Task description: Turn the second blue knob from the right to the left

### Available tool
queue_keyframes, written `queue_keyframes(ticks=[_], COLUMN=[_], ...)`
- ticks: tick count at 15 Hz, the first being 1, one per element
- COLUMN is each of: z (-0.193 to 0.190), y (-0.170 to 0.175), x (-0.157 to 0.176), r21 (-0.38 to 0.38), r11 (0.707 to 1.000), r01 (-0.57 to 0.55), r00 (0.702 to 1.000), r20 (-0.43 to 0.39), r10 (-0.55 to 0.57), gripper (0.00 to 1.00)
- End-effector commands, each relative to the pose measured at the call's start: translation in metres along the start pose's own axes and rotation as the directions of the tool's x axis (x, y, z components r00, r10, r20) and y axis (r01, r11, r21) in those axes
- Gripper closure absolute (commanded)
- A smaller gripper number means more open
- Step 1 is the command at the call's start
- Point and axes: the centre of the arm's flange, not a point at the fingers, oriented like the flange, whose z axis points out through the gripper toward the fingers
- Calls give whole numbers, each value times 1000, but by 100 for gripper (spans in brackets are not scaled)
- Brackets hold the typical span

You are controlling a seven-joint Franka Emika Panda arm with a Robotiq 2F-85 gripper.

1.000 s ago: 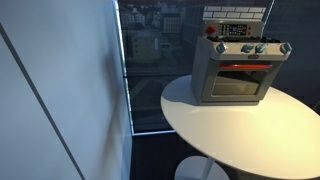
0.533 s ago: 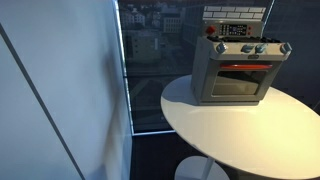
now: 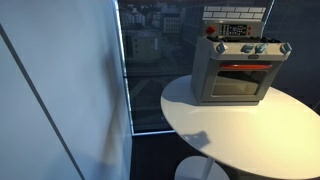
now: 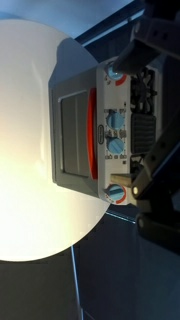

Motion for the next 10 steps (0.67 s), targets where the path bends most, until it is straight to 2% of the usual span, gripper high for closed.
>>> queue_keyframes(ticks=[1, 7, 10], z=[14, 42, 47], y=[7, 26, 30], x=[21, 38, 42], r21=[-6, 21, 23], r11=[995, 964, 955], r01=[-104, -267, -297], r00=[994, 963, 955], r20=[-17, -23, -20], r10=[104, 267, 297], gripper=[0, 0, 0])
